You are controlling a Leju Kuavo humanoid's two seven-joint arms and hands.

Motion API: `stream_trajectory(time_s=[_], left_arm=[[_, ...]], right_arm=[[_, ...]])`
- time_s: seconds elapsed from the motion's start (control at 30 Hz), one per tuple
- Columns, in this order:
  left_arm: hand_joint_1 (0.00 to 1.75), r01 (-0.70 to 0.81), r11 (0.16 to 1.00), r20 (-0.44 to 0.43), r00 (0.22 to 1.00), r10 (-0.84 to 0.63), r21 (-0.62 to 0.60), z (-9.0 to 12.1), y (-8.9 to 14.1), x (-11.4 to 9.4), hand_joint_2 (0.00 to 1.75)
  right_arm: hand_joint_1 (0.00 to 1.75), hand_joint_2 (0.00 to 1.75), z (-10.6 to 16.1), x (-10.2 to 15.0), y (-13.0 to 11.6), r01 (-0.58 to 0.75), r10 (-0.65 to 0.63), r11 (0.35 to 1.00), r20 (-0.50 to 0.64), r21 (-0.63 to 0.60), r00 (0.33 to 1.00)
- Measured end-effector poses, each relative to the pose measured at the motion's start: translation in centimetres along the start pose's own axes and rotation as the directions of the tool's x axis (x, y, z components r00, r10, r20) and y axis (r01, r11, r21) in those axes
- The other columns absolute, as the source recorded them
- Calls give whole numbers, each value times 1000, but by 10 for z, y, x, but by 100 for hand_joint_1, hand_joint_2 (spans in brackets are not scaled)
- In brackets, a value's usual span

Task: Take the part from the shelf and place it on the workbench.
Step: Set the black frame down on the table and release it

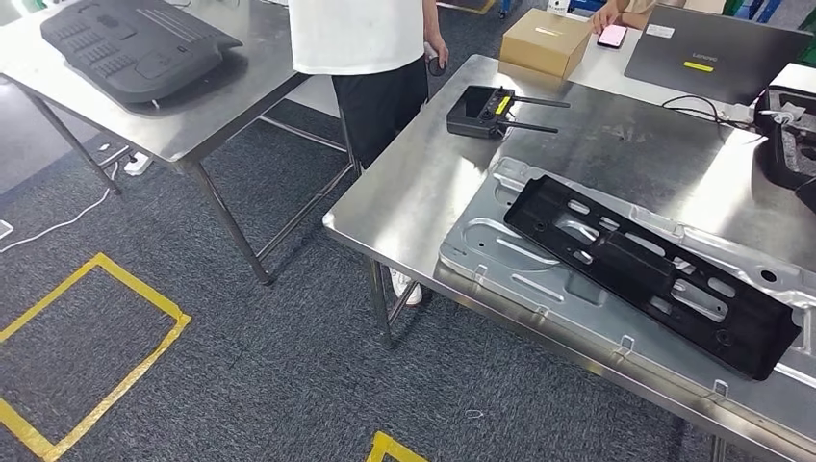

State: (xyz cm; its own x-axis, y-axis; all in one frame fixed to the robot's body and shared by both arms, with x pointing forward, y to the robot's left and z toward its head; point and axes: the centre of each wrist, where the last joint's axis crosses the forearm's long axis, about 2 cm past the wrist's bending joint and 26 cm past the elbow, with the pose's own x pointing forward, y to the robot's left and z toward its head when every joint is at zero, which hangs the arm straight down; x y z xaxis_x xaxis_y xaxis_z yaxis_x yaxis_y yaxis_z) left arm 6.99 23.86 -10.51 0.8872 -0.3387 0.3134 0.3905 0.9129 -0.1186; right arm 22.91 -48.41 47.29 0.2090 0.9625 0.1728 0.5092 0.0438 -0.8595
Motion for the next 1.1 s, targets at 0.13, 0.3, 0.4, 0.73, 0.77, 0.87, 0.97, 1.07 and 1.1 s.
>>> stream_trajectory(time_s=[0.13, 0.3, 0.4, 0.73, 0.77, 0.87, 0.97, 1.07, 1.1], left_arm=[[0, -5, 1000, -3, 1000, 5, 0, 0, 0, -1, 0], [0, -9, 1000, -8, 1000, 9, 1, 0, 1, -2, 0], [0, -12, 1000, -17, 1000, 12, 1, 0, 0, -3, 0], [0, -11, 1000, -14, 1000, 11, 4, 0, 2, -1, 0], [0, -11, 1000, -13, 1000, 11, 6, 0, 2, -1, 0], [0, -12, 1000, -8, 1000, 12, 8, 0, 2, -2, 0], [0, -12, 1000, -3, 1000, 12, 5, 0, 2, -2, 0], [0, -14, 1000, 4, 1000, 13, 6, 0, 2, -1, 0], [0, -14, 1000, 4, 1000, 14, 7, 0, 2, -1, 0]], right_arm=[[0, 0, 10, 2, 14, 25, -25, 1000, 36, 17, 999], [0, 0, 23, 3, 31, 37, -38, 999, 72, 25, 997], [0, 0, 31, 3, 43, 48, -51, 998, 81, 41, 995], [0, 0, 55, -2, 73, 78, -86, 993, 95, 85, 992], [0, 0, 58, -2, 75, 87, -95, 992, 92, 88, 991], [0, 0, 65, -3, 86, 110, -119, 988, 82, 110, 989], [0, 0, 71, -2, 94, 124, -134, 985, 77, 117, 988], [0, 0, 77, -2, 102, 147, -157, 982, 71, 121, 985], [0, 0, 79, -2, 105, 153, -163, 980, 70, 125, 984]])
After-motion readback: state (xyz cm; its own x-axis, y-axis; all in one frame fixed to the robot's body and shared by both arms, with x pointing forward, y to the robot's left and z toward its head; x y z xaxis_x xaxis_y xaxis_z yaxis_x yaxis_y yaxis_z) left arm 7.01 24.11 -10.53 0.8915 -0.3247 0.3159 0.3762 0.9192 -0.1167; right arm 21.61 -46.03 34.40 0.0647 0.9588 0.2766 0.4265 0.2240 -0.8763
